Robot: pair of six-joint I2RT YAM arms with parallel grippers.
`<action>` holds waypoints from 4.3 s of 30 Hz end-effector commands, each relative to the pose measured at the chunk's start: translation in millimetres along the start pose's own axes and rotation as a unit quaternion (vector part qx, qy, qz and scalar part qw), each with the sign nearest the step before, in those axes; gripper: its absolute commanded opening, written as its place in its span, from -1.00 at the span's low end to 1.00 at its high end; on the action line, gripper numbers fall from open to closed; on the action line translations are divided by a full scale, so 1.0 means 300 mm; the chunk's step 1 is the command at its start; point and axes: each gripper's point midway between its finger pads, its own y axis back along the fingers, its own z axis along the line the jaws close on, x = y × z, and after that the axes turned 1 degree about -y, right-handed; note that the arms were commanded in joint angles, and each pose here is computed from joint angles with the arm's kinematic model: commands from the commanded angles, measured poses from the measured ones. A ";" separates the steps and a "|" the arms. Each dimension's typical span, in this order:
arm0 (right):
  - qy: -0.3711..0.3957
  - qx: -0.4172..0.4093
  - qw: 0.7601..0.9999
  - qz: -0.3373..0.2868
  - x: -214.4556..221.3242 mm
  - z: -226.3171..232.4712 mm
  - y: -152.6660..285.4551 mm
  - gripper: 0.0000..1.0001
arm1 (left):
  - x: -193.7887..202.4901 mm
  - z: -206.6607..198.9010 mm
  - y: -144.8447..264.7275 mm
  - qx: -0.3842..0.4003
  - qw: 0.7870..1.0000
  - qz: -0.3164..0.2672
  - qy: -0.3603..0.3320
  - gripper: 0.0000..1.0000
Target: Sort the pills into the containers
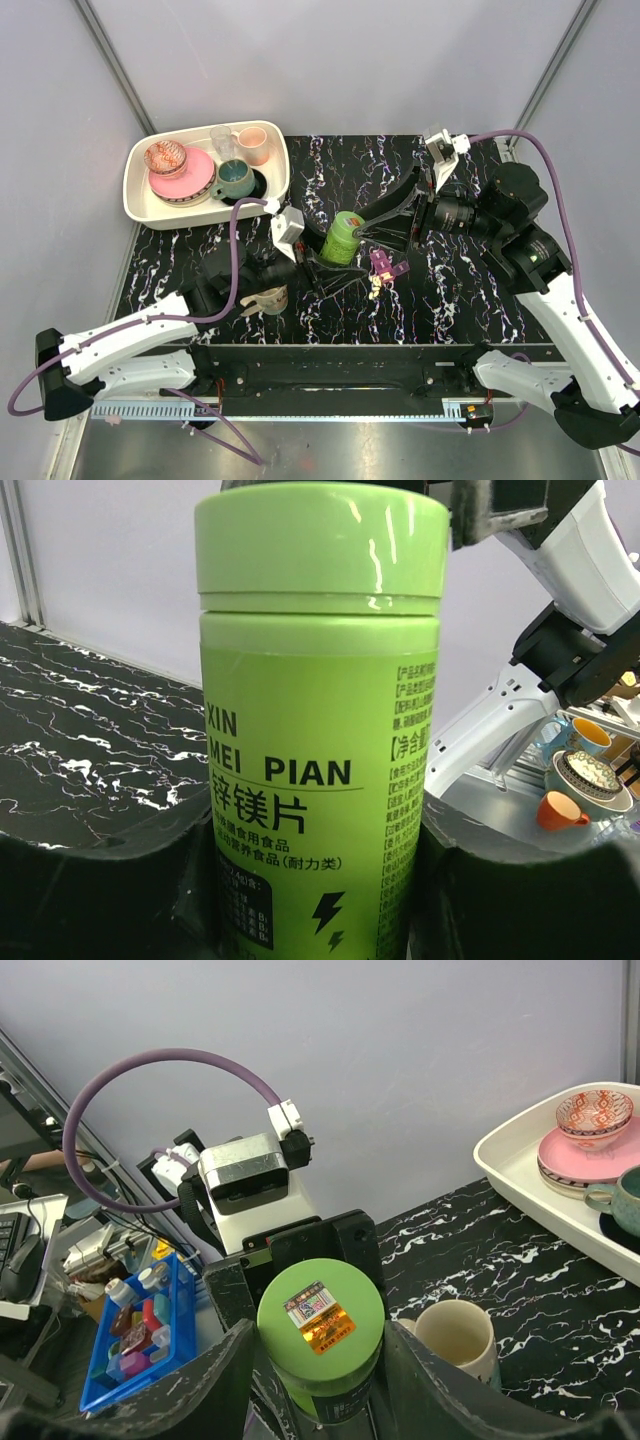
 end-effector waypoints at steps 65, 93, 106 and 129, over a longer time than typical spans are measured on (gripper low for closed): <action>-0.053 0.264 0.963 -0.015 -0.114 -0.369 -0.043 0.64 | -0.223 0.372 -0.072 -0.290 0.938 -0.004 -0.190 -1.00; -0.067 0.249 0.966 0.027 0.013 -0.408 -0.062 -0.89 | -0.094 0.339 -0.083 -0.240 0.957 0.029 -0.159 0.06; -0.040 0.502 0.864 -0.011 0.292 -0.977 0.014 -1.00 | 0.150 0.285 0.247 -0.276 0.960 0.043 0.036 0.98; 0.101 0.636 0.765 0.007 0.734 -1.367 -0.087 -0.91 | 0.158 0.265 0.324 -0.280 0.957 0.028 0.064 0.98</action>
